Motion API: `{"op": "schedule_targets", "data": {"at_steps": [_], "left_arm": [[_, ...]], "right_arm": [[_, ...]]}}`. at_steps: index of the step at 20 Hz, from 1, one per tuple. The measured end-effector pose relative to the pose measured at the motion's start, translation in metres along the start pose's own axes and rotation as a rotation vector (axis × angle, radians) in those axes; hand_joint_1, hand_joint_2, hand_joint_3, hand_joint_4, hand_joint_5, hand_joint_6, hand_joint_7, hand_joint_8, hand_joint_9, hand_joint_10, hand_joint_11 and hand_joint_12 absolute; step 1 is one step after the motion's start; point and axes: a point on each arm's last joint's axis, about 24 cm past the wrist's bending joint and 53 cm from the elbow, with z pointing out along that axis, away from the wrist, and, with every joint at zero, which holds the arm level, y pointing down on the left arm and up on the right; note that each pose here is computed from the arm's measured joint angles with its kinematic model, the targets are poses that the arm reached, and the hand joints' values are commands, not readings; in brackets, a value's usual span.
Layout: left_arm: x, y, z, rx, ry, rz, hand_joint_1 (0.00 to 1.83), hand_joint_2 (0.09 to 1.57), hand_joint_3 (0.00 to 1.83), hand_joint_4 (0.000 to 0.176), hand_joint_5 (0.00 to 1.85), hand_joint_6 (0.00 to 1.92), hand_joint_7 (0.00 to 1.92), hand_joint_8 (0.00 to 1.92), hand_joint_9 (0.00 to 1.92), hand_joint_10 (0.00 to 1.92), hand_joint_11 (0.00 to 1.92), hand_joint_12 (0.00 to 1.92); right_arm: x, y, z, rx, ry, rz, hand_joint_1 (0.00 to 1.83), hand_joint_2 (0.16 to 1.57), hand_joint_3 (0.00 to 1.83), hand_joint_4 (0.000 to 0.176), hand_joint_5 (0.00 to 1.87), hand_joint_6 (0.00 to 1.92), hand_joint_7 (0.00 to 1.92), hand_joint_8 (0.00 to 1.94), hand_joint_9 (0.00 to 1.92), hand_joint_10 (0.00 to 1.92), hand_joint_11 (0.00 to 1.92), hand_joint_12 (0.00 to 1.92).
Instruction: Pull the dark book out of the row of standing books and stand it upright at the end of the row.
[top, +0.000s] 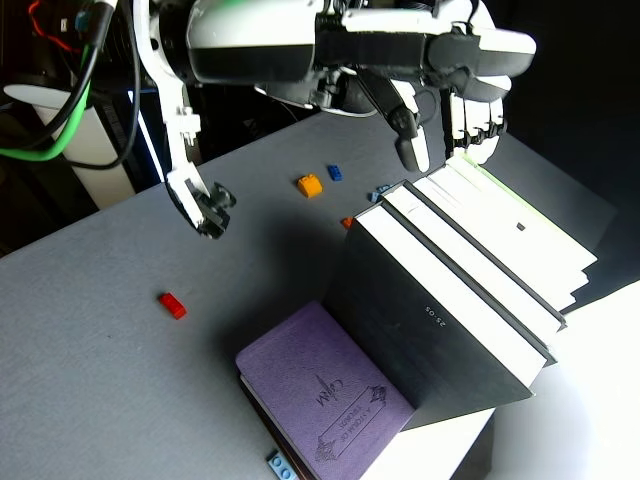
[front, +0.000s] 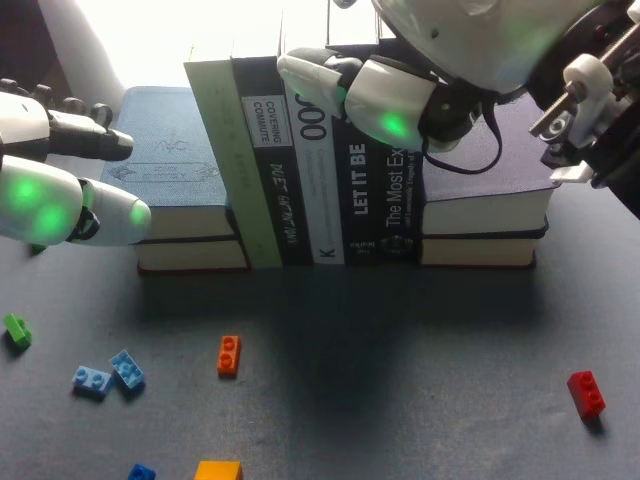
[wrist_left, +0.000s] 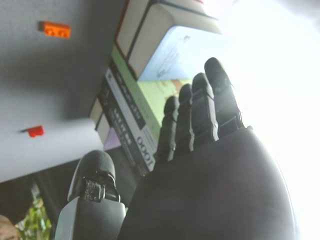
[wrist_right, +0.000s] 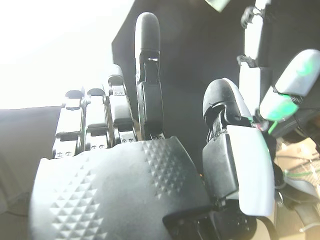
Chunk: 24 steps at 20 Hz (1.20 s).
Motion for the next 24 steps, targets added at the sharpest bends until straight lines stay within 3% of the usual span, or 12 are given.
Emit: {"op": "schedule_targets", "data": {"at_steps": [3, 7, 9, 13, 15, 18, 21, 24], "left_arm": [[0.000, 0.000, 0.000, -0.001, 0.001, 0.000, 0.00, 1.28, 0.00, 0.000, 0.10, 0.00, 0.11, 0.00, 0.11, 0.00, 0.00, 0.48], [0.000, 0.000, 0.000, -0.001, 0.001, 0.000, 0.07, 1.28, 0.00, 0.000, 0.15, 0.00, 0.15, 0.00, 0.16, 0.00, 0.01, 0.52], [0.000, 0.000, 0.000, -0.001, 0.001, -0.001, 0.00, 1.28, 0.00, 0.000, 0.12, 0.00, 0.12, 0.00, 0.12, 0.00, 0.00, 0.47], [0.000, 0.000, 0.000, -0.001, 0.001, 0.000, 0.06, 1.29, 0.00, 0.000, 0.16, 0.00, 0.14, 0.00, 0.15, 0.00, 0.00, 0.49], [0.000, 0.000, 0.000, -0.001, 0.001, 0.000, 0.00, 1.28, 0.00, 0.000, 0.09, 0.00, 0.10, 0.00, 0.11, 0.00, 0.00, 0.46], [0.000, 0.000, 0.000, -0.001, 0.000, 0.001, 0.01, 1.29, 0.00, 0.000, 0.16, 0.01, 0.16, 0.01, 0.16, 0.01, 0.02, 0.49], [0.000, 0.000, 0.000, -0.001, 0.002, -0.001, 0.00, 1.28, 0.00, 0.000, 0.09, 0.00, 0.11, 0.00, 0.10, 0.00, 0.00, 0.47], [0.000, 0.000, 0.000, 0.000, 0.001, 0.000, 0.04, 1.29, 0.00, 0.000, 0.15, 0.01, 0.14, 0.01, 0.13, 0.01, 0.00, 0.47]], "right_arm": [[0.004, 0.000, 0.004, 0.006, 0.001, 0.015, 0.00, 1.23, 0.00, 0.000, 0.84, 0.28, 0.18, 0.00, 0.00, 0.00, 0.00, 0.00], [0.018, -0.017, 0.005, 0.058, 0.035, 0.058, 0.00, 1.23, 0.00, 0.000, 0.85, 0.29, 0.21, 0.01, 0.00, 0.00, 0.00, 0.00], [0.022, -0.019, 0.003, 0.063, 0.041, 0.063, 0.00, 1.23, 0.00, 0.000, 0.84, 0.29, 0.20, 0.01, 0.00, 0.00, 0.00, 0.00], [0.027, -0.018, 0.000, 0.059, 0.050, 0.057, 0.00, 1.23, 0.00, 0.000, 0.85, 0.30, 0.22, 0.01, 0.00, 0.00, 0.00, 0.00], [0.027, -0.015, -0.001, 0.055, 0.053, 0.056, 0.00, 1.23, 0.00, 0.000, 0.84, 0.29, 0.20, 0.00, 0.00, 0.00, 0.00, 0.00], [0.028, -0.005, -0.010, 0.040, 0.067, 0.044, 0.00, 1.23, 0.00, 0.000, 0.84, 0.29, 0.22, 0.01, 0.00, 0.00, 0.00, 0.00], [0.030, 0.000, -0.021, 0.053, 0.087, 0.043, 0.00, 1.23, 0.00, 0.000, 0.83, 0.30, 0.20, 0.00, 0.00, 0.00, 0.00, 0.00], [0.031, -0.001, -0.034, 0.094, 0.111, 0.085, 0.00, 1.24, 0.00, 0.000, 0.84, 0.30, 0.22, 0.01, 0.00, 0.00, 0.00, 0.00]]}}
